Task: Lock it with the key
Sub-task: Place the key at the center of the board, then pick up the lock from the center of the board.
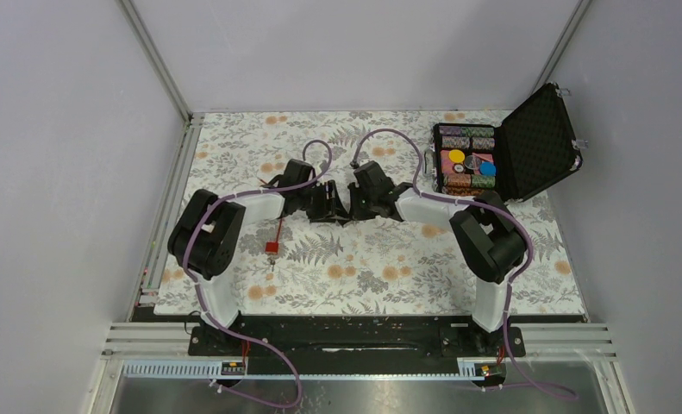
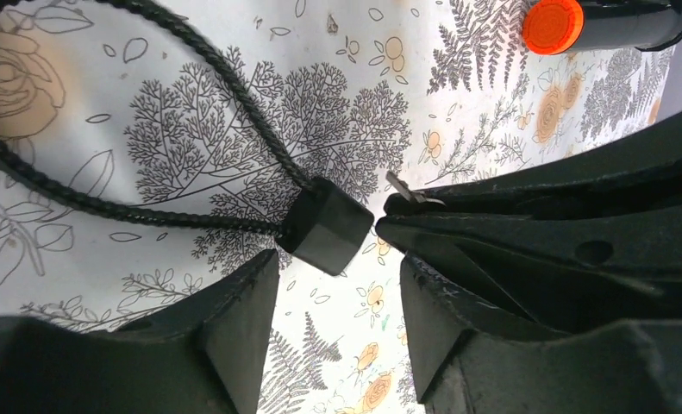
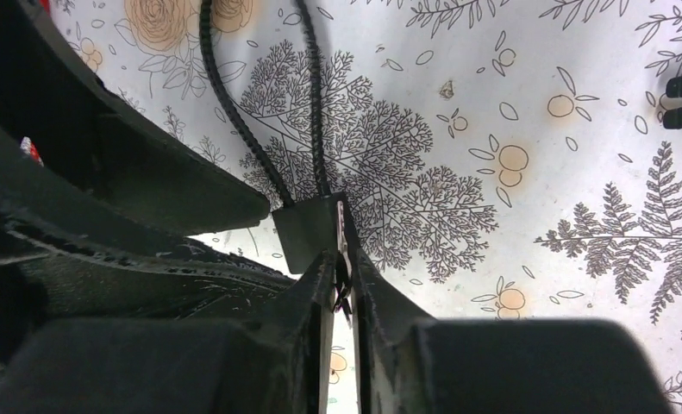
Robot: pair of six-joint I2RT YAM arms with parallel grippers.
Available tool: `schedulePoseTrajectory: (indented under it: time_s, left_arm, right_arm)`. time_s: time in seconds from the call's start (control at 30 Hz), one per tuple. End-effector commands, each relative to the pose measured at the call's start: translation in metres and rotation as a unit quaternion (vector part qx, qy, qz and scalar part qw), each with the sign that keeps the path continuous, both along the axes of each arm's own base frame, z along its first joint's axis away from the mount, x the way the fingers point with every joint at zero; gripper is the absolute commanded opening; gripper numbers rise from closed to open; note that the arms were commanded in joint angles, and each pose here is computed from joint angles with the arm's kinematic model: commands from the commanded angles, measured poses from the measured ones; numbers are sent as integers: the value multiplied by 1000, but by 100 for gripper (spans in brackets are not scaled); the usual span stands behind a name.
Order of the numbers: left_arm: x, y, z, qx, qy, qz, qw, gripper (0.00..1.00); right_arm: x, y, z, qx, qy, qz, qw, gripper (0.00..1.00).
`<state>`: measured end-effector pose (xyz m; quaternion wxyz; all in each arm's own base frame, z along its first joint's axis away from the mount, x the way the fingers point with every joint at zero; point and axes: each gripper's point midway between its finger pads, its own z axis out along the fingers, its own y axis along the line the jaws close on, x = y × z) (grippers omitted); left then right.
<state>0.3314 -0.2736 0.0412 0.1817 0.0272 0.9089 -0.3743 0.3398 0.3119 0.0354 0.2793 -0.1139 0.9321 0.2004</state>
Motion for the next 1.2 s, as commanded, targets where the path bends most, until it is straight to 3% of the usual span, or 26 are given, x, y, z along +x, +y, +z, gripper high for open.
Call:
schedulePoseTrajectory:
  time_s: [0.0, 0.07, 0.2, 0.27, 0.47, 0.57, 0.83, 1.0, 1.17]
  left_arm:
    - [14, 7, 28, 5, -42, 25, 999, 54]
    - [14, 14, 31, 11, -47, 37, 998, 55]
    - [12, 37, 42, 34, -66, 67, 995, 56]
    - [8, 53, 53, 60, -86, 84, 991, 58]
    - [-9, 103, 75, 142, -129, 151, 970, 64]
    - [-16, 120, 114, 138, -183, 186, 955, 68]
    - [-53, 173, 217, 125, -311, 273, 902, 98]
    - [-86, 197, 257, 116, -365, 294, 876, 99]
    - [-109, 205, 276, 103, -388, 290, 869, 99]
  right_arm:
    - [14, 6, 14, 28, -5, -23, 999, 21]
    - [11, 6, 17, 37, 9, -24, 999, 29]
    - [6, -2, 27, 35, 4, -41, 999, 61]
    - [4, -9, 35, 33, -4, -50, 998, 69]
    - [-9, -13, 56, 42, -2, -70, 997, 72]
    - [-24, 3, 59, 23, -10, -65, 998, 72]
    - [-53, 68, 54, -7, -30, -88, 996, 71]
    - [-62, 117, 55, -9, -41, -78, 996, 71]
    - [-76, 160, 45, -64, -63, -40, 995, 82]
